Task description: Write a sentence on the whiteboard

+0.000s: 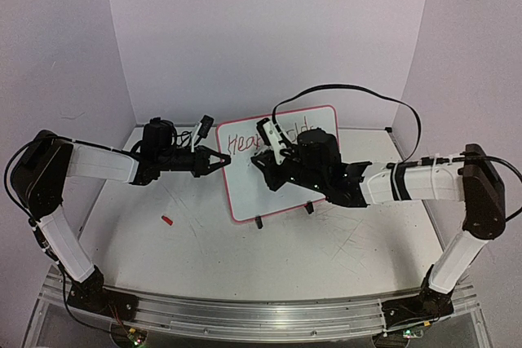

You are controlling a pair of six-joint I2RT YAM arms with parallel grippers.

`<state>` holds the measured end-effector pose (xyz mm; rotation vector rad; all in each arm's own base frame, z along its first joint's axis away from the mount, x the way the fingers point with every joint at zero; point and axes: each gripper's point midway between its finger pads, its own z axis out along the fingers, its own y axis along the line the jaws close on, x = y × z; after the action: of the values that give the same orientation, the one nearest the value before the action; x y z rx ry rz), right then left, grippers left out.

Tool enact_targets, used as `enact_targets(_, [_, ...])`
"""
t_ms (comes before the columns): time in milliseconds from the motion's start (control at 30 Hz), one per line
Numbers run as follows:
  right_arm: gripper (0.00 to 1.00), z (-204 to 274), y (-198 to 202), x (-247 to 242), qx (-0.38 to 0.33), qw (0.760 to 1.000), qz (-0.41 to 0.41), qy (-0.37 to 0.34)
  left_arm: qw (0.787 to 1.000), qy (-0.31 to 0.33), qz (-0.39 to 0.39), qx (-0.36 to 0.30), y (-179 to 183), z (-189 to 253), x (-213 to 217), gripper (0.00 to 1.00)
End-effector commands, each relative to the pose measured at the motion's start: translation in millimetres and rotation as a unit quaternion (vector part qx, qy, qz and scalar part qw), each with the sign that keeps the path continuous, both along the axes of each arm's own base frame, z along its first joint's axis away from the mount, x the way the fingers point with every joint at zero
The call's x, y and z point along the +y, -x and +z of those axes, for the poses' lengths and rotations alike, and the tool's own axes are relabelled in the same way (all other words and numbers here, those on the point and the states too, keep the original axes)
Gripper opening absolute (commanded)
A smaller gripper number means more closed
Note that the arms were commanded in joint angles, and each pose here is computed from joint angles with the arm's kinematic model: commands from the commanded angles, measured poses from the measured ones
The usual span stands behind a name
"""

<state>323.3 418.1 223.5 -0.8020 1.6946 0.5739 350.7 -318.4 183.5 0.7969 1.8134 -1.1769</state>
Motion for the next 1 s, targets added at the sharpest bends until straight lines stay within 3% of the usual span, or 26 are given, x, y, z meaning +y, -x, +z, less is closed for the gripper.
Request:
enact_targets(0, [0.00,23,-5,15,-0.023,0.999,0.005,-0.028,0.993,-0.056,0.080,-0.060,-29,-9,22,0.00])
enact_targets(533, [0.00,3,0,40,-0.031,0.999,0.020,-0.020,0.994,-0.058,0.075,-0.059,-29,-12,20,0.00])
enact_targets(967, [0.00,7,-22,39,-0.052,0.998,-0.036,-0.011,0.994,-0.058,0.073,-0.059,-29,-13,20,0.00])
